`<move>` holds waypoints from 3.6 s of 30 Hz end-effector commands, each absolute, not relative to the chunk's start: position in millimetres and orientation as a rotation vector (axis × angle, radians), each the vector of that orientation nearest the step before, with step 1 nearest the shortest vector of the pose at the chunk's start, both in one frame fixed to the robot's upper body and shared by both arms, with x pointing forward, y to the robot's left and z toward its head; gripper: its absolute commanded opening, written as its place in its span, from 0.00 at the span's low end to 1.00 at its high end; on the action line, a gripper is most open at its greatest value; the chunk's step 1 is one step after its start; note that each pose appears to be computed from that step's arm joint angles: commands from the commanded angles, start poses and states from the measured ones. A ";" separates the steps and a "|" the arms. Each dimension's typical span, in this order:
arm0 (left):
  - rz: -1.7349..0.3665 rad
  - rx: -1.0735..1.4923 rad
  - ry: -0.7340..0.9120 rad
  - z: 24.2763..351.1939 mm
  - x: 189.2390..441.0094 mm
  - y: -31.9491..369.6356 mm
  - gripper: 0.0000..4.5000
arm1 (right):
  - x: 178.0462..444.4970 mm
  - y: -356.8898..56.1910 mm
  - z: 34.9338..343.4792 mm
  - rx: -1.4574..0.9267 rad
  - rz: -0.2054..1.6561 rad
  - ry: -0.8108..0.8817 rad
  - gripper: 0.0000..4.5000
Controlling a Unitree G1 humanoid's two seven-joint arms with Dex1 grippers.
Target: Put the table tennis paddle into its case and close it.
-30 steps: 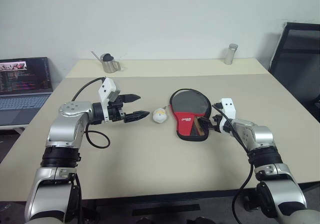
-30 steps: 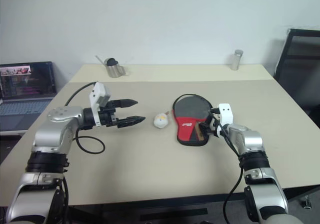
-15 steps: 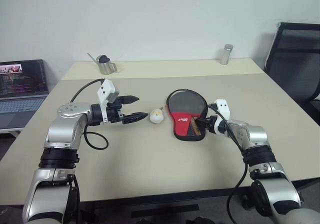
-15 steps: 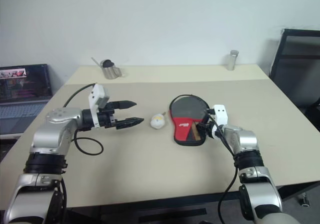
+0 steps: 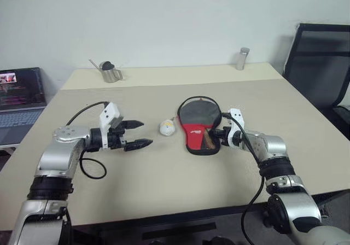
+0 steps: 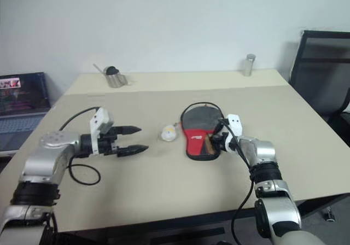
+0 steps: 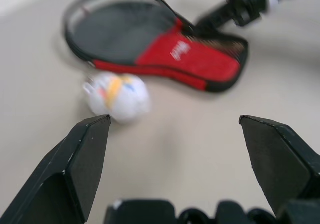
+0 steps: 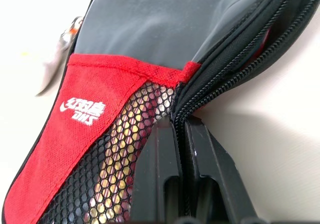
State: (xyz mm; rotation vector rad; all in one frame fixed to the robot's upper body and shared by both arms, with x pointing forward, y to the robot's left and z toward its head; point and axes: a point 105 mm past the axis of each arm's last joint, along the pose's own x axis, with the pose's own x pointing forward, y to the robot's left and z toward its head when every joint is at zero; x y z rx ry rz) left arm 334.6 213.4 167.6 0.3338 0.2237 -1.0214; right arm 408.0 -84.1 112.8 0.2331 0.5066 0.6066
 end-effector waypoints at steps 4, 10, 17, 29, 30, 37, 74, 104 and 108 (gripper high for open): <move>-1.099 0.385 0.199 173.4 313.9 211.8 1.00 | 372.8 -27.6 130.9 0.253 0.834 0.508 0.00; -1.158 0.381 0.225 162.0 296.5 203.7 1.00 | 353.9 -11.9 130.4 0.254 0.867 0.523 0.00; -1.197 0.375 0.227 163.1 287.6 197.4 1.00 | 336.8 -22.5 119.5 0.278 0.791 0.559 0.00; -1.293 0.407 0.268 165.6 279.7 194.3 1.00 | 300.9 -48.9 107.0 0.357 0.645 0.607 0.00; -1.295 0.408 0.267 166.2 280.3 193.8 1.00 | 299.0 -48.9 107.3 0.370 0.637 0.607 0.00; -1.323 0.418 0.260 167.8 281.9 188.7 1.00 | 280.0 -44.7 102.6 0.429 0.617 0.640 0.00; -1.400 0.445 0.253 175.7 285.3 181.9 1.00 | 236.8 -18.8 81.9 0.496 0.760 0.760 0.00; -1.297 0.399 0.193 167.9 282.1 181.8 1.00 | 271.3 -77.6 161.4 -0.057 0.818 0.391 1.00; -1.222 0.374 0.173 170.2 287.6 186.9 1.00 | 273.8 -61.8 187.6 -0.050 0.942 0.231 1.00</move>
